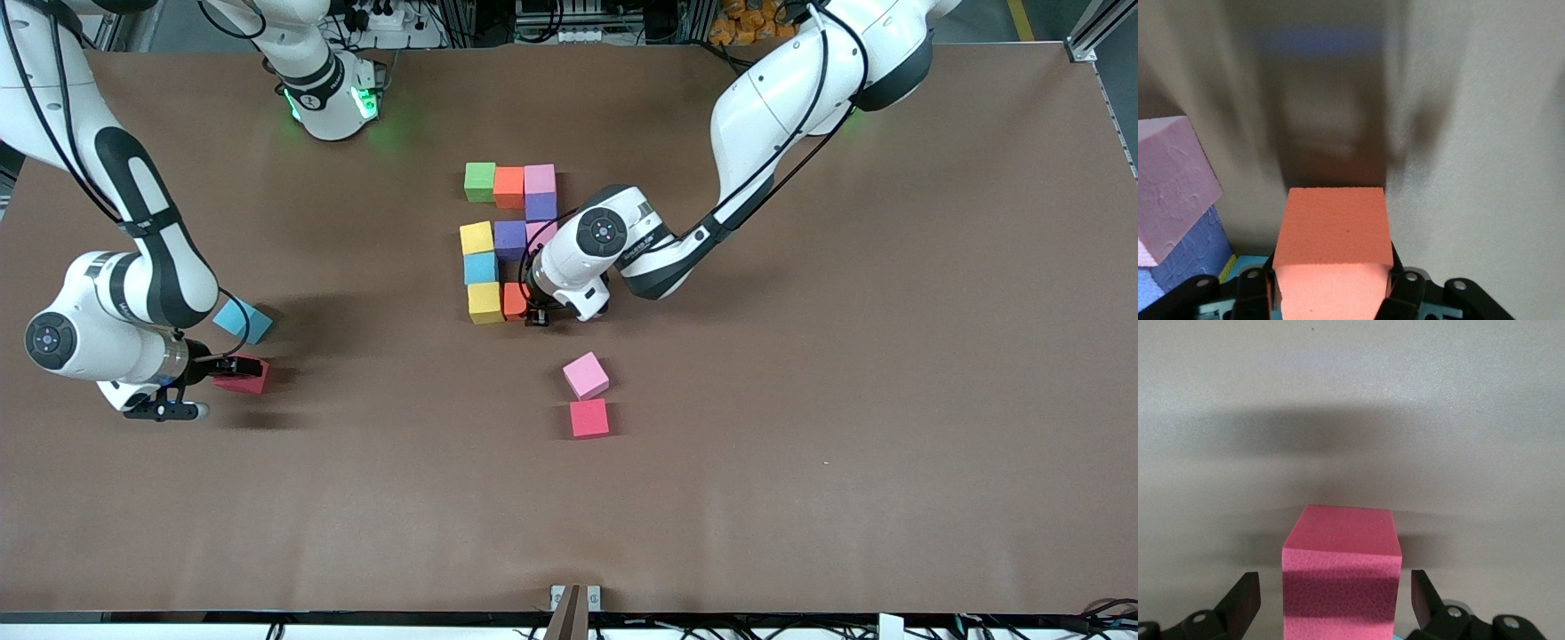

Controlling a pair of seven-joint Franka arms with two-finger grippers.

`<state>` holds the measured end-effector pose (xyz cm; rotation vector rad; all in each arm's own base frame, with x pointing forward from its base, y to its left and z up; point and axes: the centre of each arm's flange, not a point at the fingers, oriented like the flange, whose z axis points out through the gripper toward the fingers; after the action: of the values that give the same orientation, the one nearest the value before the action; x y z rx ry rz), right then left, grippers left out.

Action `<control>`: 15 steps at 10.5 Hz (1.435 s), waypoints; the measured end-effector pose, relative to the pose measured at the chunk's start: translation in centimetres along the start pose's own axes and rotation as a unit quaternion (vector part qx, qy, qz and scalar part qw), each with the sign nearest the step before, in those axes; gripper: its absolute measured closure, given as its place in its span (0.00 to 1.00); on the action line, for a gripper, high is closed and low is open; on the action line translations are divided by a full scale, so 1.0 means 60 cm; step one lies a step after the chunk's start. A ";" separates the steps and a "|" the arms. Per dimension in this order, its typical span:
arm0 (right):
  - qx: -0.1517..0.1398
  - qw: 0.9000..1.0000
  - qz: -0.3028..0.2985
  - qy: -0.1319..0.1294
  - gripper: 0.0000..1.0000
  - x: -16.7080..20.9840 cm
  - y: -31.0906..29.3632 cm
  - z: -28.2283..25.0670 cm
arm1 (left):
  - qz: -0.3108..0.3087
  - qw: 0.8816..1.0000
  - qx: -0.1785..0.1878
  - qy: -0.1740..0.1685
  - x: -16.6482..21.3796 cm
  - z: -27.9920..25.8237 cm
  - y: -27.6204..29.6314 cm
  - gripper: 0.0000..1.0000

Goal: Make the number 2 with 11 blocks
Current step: 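Set the orange cube below the yellow cube with the left gripper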

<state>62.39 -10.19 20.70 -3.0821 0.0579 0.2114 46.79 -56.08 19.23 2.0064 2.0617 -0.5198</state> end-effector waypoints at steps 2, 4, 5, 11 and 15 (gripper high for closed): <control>0.000 1.000 0.000 0.000 0.00 0.000 0.000 0.000 | 0.000 1.000 0.000 -0.001 -0.002 0.001 0.000 0.43; 0.000 1.000 0.000 0.000 0.00 0.000 0.000 0.000 | -0.001 1.000 -0.001 -0.001 -0.001 0.001 0.002 0.43; 0.000 1.000 0.000 0.001 0.00 0.000 0.000 0.000 | -0.001 1.000 -0.001 -0.002 -0.001 0.001 0.003 0.43; 0.000 1.000 0.000 0.002 0.00 0.001 -0.001 -0.001 | -0.001 1.000 -0.001 -0.002 -0.002 0.002 0.004 0.22; 0.000 1.000 0.000 0.003 0.40 0.001 -0.001 -0.004 | -0.001 1.000 -0.001 -0.002 -0.002 0.002 0.004 0.00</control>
<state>62.48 -10.16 20.91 -3.0839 0.0570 0.2008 47.02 -56.24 19.13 1.9995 2.0615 -0.5213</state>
